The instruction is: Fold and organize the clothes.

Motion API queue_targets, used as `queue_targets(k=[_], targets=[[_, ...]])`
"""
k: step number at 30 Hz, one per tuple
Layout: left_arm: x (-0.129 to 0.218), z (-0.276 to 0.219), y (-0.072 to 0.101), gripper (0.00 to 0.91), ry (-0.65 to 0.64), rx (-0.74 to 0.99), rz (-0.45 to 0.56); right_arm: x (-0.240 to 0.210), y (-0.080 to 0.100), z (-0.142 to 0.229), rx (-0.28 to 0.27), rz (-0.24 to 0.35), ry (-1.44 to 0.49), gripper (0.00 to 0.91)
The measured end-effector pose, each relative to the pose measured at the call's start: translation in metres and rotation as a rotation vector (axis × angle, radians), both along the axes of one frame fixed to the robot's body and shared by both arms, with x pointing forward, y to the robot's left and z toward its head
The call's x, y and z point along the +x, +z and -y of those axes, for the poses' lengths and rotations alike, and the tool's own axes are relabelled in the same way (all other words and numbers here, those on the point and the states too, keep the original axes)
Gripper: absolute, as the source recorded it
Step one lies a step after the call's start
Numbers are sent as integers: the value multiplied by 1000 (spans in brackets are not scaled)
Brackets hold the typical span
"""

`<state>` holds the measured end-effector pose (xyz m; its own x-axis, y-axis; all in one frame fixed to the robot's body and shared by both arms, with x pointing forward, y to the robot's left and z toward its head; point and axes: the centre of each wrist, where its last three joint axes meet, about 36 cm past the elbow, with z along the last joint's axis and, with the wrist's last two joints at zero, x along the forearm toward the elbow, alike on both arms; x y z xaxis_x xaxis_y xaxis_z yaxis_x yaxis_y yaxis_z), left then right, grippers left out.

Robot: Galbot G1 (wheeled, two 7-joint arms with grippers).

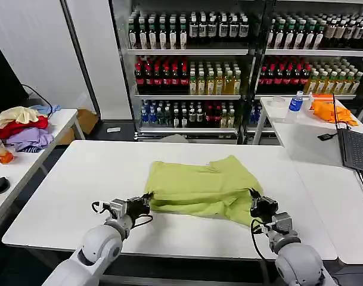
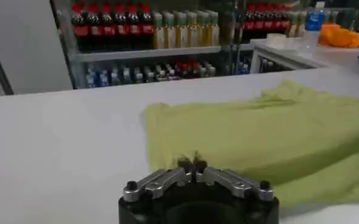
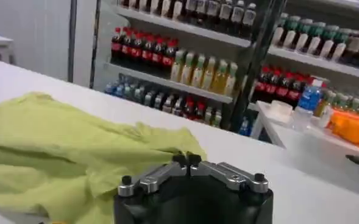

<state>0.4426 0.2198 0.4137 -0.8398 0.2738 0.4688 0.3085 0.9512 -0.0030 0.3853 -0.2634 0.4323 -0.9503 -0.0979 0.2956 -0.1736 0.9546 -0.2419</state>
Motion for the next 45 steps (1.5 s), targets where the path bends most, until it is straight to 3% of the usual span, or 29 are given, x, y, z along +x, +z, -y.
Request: queue_targets(k=[12, 20, 28, 31, 32, 33, 34, 35, 45], targets=[[-3, -6, -3, 907, 29, -6, 5, -15, 3, 0, 37, 5, -35, 907], [-8, -22, -17, 907, 56, 6, -32, -38, 5, 10, 83, -52, -115, 907], [-5, -22, -25, 907, 68, 0, -54, -56, -6, 17, 109, -144, -187, 907], [-4, -20, -26, 393, 67, -3, -56, -61, -10, 17, 122, -176, -201, 907], [-4, -20, -26, 121, 67, -3, -54, -62, -11, 16, 129, -185, -204, 796], [-4, -19, -26, 20, 66, -5, -54, -63, -12, 16, 135, -192, -207, 302], [-4, -19, -27, 20, 65, -5, -52, -63, -13, 15, 142, -197, -210, 91], [-5, -19, -27, 20, 64, -5, -51, -64, -14, 14, 149, -204, -210, 0], [-9, -19, -28, 20, 53, -8, -52, -66, -20, 8, 182, -240, -201, 0]])
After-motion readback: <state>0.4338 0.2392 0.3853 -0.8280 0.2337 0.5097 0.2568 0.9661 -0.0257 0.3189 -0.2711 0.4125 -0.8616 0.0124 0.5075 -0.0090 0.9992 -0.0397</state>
